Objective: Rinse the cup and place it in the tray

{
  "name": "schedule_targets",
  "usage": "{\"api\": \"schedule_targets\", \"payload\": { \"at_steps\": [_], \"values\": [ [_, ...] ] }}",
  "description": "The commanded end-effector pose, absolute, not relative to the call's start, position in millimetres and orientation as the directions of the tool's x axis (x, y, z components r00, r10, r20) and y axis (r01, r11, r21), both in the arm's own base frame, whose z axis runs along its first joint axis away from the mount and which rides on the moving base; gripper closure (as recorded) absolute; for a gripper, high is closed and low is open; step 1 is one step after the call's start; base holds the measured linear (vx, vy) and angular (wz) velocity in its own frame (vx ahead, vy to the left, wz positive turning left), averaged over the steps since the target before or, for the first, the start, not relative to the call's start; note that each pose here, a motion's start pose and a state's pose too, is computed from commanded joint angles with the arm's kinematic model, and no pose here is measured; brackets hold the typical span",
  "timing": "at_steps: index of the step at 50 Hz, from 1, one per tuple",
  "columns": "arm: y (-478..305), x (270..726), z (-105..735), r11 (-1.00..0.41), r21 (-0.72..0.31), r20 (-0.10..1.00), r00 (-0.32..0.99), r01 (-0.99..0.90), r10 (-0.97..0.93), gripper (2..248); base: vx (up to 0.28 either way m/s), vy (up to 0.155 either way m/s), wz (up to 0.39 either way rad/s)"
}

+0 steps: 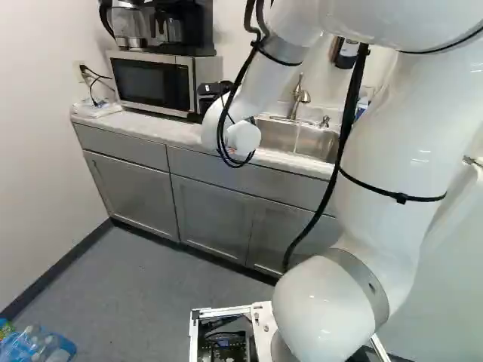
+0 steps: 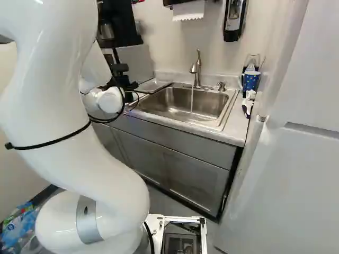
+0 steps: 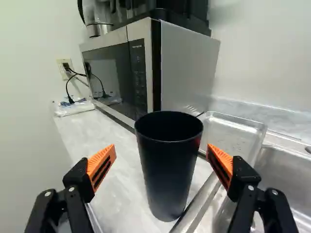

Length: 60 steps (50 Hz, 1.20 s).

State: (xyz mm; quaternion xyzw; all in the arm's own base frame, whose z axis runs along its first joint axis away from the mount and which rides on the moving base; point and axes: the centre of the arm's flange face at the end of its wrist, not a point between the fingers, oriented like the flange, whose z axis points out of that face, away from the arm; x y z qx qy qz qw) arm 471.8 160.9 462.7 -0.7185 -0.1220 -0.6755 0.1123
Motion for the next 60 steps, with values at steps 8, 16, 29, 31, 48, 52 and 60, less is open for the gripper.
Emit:
{"api": "schedule_targets", "payload": {
  "at_steps": [8,16,29,31,48,52,60],
  "values": [
    [158.0,471.6,454.3,-0.947,0.003,0.997,0.074,0.322,0.029,3,0.000,0.000,0.000],
    [158.0,471.6,454.3,-0.947,0.003,0.997,0.074,0.322,0.029,3,0.000,0.000,0.000],
    [158.0,471.6,454.3,-0.947,0.003,0.997,0.074,0.322,0.029,45,0.000,0.000,0.000],
    [158.0,471.6,454.3,-0.947,0.003,0.997,0.074,0.322,0.029,84,0.000,0.000,0.000],
    [158.0,471.5,456.0,-0.947,0.003,0.997,0.071,0.322,0.028,128,0.000,0.000,0.000],
    [158.0,471.5,459.2,-0.947,0.003,0.998,0.064,0.322,0.025,128,0.000,0.000,0.000],
    [154.8,471.1,467.2,-0.949,0.003,0.999,0.049,0.316,0.020,128,0.000,0.000,0.000]
  ]
}}
